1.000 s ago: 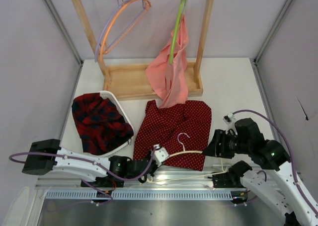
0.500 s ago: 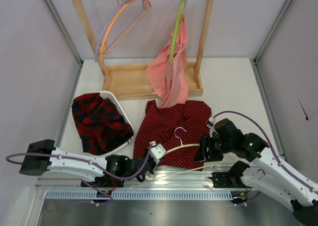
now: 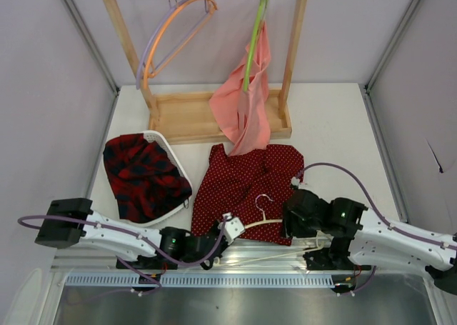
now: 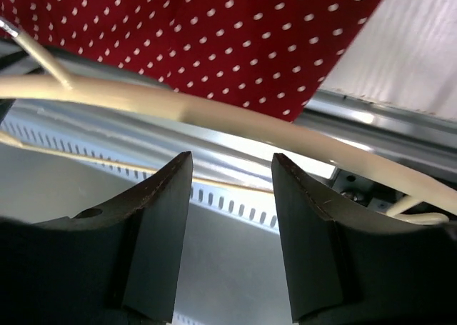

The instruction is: Place the skirt on the hanger

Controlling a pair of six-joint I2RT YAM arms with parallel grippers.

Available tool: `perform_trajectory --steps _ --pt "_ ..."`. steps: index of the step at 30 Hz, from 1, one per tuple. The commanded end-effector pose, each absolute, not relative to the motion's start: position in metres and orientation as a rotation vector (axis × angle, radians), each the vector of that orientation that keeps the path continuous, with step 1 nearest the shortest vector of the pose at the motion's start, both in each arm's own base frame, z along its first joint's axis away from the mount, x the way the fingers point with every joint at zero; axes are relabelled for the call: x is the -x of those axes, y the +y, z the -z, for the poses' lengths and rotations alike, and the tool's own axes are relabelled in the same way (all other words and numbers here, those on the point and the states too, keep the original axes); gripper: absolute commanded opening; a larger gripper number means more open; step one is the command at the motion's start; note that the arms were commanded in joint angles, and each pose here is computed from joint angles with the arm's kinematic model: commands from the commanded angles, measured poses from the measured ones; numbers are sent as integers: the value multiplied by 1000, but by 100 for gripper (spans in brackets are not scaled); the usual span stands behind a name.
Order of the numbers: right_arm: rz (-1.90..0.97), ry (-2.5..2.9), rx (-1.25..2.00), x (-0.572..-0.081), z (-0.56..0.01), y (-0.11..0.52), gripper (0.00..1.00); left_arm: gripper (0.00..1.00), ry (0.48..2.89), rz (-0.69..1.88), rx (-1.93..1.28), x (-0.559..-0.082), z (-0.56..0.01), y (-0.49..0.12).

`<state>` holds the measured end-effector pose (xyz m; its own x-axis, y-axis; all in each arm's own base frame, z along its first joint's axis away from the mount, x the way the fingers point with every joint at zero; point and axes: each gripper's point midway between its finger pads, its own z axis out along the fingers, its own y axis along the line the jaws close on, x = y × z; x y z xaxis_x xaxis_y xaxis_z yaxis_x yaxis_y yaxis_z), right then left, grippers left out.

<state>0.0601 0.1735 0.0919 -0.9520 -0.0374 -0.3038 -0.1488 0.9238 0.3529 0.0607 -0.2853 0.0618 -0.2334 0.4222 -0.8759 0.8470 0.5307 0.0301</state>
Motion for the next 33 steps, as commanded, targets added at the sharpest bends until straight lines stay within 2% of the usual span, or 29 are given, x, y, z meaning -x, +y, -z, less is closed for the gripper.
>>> perform_trajectory --steps 1,9,18,22,25,27,28,29,32,33 --pt "-462 2704 -21 -76 -83 156 54 0 1818 692 -937 -55 -91 -310" --pt "-467 2710 -43 -75 -55 156 59 0 1834 686 -813 -66 -95 -306" --pt "-474 2730 -49 -74 -39 164 66 0 1836 682 -904 -56 -85 -311" --pt "-509 2730 -59 -74 -32 170 64 0 1836 678 -935 -51 -82 -314" --pt "-517 2739 -58 -73 -26 174 57 0 1840 661 -931 -53 -82 -314" --pt "-515 2740 -50 -74 -25 176 47 0 1846 651 -909 -55 -82 -312" --pt "-515 2738 -50 -75 -26 177 41 0 1848 646 -898 -57 -82 -311" --pt "-515 2732 -50 -76 -28 177 26 0 1851 636 -871 -60 -83 -309" --pt "-552 2694 -77 -83 -45 185 0 0 1861 602 -830 -66 -81 -301" --pt "-575 2680 -81 -84 -53 187 0 0 1859 578 -804 -71 -82 -297"
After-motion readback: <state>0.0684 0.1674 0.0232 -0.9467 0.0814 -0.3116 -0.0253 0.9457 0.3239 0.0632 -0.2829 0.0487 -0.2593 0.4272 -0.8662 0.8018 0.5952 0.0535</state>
